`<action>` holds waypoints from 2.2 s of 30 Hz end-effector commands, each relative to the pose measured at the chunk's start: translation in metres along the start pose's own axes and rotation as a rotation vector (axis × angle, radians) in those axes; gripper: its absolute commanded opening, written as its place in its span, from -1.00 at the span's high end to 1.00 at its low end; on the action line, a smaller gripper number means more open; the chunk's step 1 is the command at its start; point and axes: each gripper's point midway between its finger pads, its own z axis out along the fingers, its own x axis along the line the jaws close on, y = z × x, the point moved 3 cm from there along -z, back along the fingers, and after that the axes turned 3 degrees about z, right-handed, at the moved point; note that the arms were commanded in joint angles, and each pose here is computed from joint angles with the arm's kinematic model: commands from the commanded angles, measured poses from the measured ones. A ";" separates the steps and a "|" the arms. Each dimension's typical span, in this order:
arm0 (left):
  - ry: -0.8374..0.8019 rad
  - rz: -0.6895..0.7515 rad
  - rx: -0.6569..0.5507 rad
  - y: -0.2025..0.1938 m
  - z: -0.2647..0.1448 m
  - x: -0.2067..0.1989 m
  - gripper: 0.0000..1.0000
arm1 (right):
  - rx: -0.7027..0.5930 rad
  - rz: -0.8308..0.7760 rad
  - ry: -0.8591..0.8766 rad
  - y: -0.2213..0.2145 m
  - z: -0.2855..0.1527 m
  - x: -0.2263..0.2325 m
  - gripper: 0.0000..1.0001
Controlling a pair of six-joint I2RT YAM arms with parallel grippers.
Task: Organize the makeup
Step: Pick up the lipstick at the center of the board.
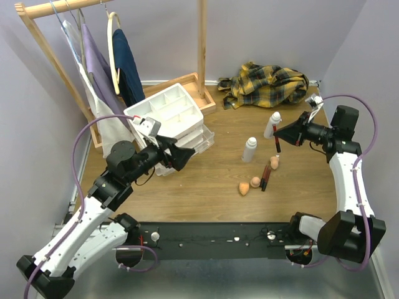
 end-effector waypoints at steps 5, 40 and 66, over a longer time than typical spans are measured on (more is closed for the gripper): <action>-0.177 -0.024 0.032 -0.012 0.020 -0.050 -0.98 | -0.003 -0.024 0.202 -0.014 0.000 0.027 0.99; -0.179 0.093 0.208 -0.091 0.122 -0.123 -0.98 | -0.001 0.010 0.280 -0.028 0.002 0.031 0.99; -0.205 -0.116 0.184 -0.107 0.233 -0.173 -0.41 | -0.008 0.039 0.339 -0.029 0.001 0.037 0.99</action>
